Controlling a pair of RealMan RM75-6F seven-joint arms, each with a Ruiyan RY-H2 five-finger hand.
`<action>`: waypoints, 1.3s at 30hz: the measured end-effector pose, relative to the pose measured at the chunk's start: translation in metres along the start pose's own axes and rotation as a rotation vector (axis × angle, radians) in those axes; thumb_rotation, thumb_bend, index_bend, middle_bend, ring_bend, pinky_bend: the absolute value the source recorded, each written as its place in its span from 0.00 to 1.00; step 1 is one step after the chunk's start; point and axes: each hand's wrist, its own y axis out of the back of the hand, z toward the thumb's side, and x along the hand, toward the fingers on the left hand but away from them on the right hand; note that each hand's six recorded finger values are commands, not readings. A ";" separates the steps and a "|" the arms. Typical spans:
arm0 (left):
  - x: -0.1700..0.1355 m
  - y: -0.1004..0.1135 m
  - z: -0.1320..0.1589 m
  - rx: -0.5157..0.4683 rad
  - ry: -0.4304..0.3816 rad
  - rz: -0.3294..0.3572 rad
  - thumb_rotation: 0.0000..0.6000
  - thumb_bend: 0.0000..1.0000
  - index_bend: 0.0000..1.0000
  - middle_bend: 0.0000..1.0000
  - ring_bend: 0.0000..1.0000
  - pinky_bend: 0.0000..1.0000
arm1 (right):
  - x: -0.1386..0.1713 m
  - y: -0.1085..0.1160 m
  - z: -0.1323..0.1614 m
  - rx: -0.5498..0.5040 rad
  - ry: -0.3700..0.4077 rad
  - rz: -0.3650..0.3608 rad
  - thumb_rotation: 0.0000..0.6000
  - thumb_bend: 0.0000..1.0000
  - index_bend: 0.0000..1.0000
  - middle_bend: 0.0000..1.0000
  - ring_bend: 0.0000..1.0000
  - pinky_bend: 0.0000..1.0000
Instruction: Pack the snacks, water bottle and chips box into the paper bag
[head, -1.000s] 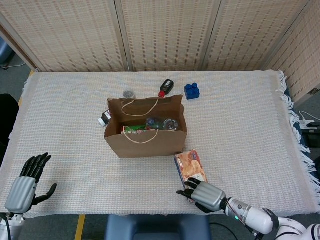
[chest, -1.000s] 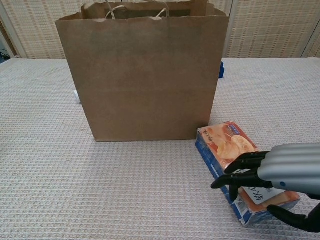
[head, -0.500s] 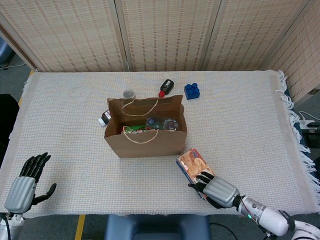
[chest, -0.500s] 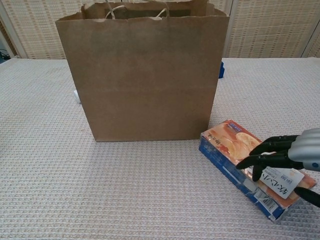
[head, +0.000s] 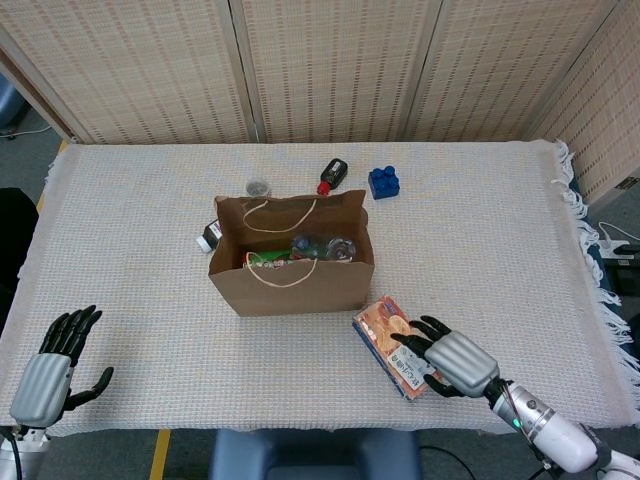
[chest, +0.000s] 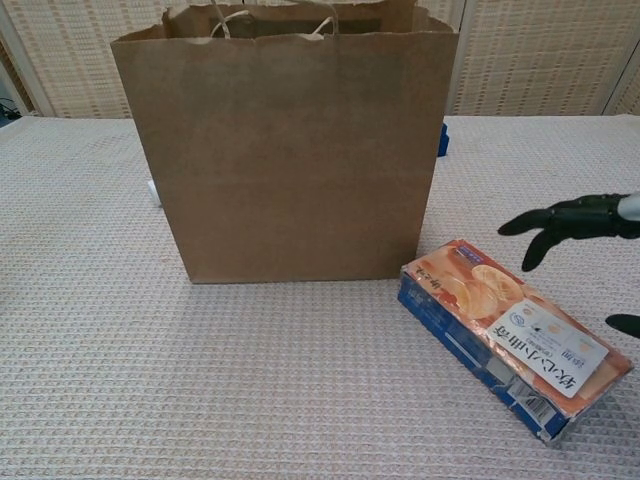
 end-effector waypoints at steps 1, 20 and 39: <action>0.000 0.000 0.000 0.001 -0.001 0.000 1.00 0.35 0.00 0.00 0.00 0.02 | 0.002 0.003 -0.002 -0.027 -0.021 -0.027 1.00 0.04 0.00 0.22 0.01 0.00; -0.002 0.002 0.003 -0.025 -0.012 0.005 1.00 0.35 0.00 0.00 0.00 0.02 | 0.010 -0.030 -0.013 -0.283 -0.439 -0.040 1.00 0.00 0.00 0.21 0.00 0.00; -0.002 0.000 0.004 -0.036 -0.020 -0.006 1.00 0.35 0.00 0.00 0.00 0.02 | -0.029 -0.044 0.029 -0.296 -0.466 -0.071 1.00 0.00 0.00 0.21 0.00 0.00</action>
